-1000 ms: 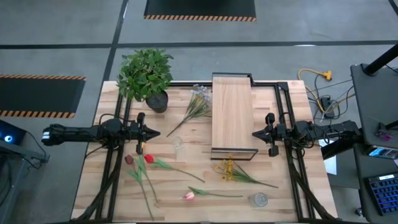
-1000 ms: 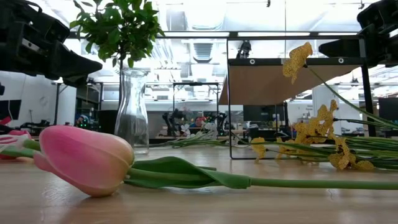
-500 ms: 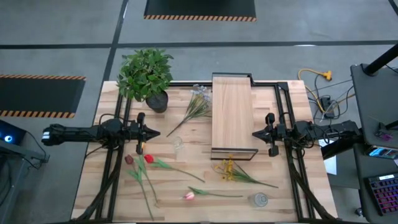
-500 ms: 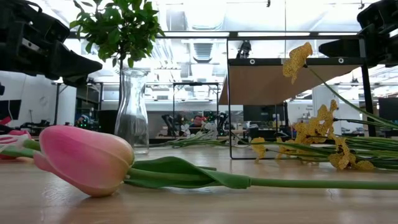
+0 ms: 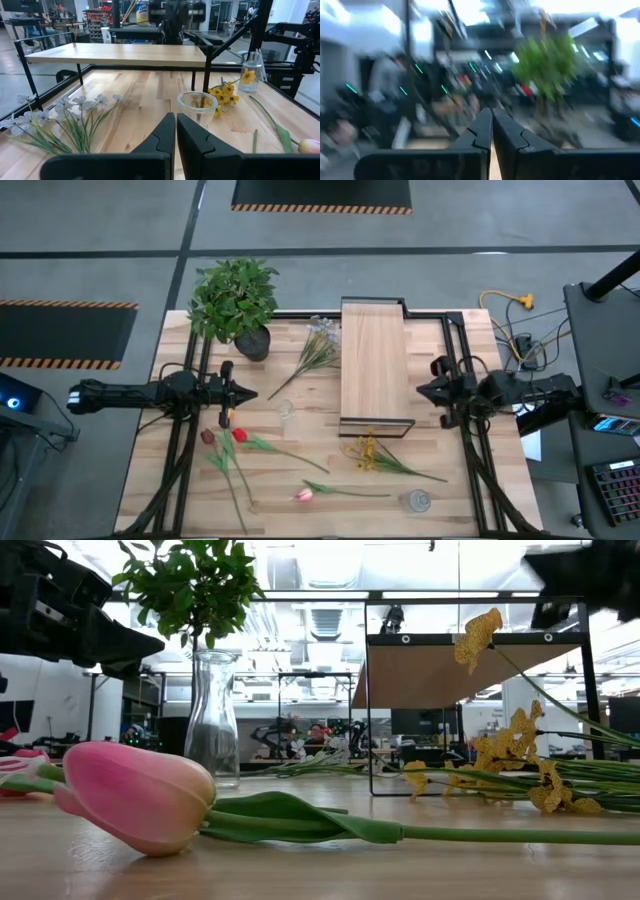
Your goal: Pick and place flowers into a vace then onto a shelf
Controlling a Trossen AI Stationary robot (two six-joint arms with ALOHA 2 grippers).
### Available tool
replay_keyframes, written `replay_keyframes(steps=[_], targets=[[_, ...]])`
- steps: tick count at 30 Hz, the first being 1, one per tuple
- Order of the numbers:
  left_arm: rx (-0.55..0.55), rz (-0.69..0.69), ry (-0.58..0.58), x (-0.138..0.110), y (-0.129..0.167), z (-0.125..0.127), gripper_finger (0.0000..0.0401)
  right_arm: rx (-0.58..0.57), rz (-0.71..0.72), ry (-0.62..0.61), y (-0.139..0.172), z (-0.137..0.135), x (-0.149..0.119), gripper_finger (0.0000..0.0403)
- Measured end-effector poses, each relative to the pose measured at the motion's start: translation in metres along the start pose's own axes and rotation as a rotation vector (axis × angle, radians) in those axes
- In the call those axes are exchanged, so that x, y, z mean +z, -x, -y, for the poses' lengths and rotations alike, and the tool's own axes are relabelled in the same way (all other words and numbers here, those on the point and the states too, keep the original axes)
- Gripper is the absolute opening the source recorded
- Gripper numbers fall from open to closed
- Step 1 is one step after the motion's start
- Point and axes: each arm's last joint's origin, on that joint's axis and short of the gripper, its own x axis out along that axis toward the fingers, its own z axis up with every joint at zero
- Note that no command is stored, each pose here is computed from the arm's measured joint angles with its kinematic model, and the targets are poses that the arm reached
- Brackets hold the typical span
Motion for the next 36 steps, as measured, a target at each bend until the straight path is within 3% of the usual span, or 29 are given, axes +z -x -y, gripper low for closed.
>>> replay_keyframes(steps=[3,8,13,16,22,26,32,36], targets=[[0.000,-0.001,0.000,0.000,0.000,0.000,0.0000,0.053,0.072,-0.002,0.000,-0.002,0.009,0.0022],[0.001,-0.001,0.000,0.000,0.000,0.000,0.0000,-0.069,0.027,0.018,-0.003,0.001,0.020,0.0079],[0.001,-0.001,0.000,0.000,0.000,0.000,0.0000,0.085,0.006,0.043,-0.014,-0.006,0.045,0.0148],[0.001,-0.001,0.000,0.000,0.000,0.000,0.0000,0.114,-0.015,0.039,-0.025,-0.010,0.059,0.0170],[0.001,0.000,0.000,0.000,0.000,0.000,0.0000,0.176,-0.091,0.029,-0.056,-0.023,0.082,0.0175],[0.001,-0.004,0.000,0.000,0.000,0.000,0.0000,0.137,-0.149,0.005,-0.081,-0.036,0.095,0.0176],[0.001,-0.006,0.000,0.000,0.000,0.000,0.0000,0.054,-0.384,0.113,-0.113,-0.064,0.100,0.0176],[0.000,-0.006,-0.001,0.000,0.000,0.000,0.0000,0.049,-0.537,0.104,-0.125,-0.083,0.106,0.0176]])
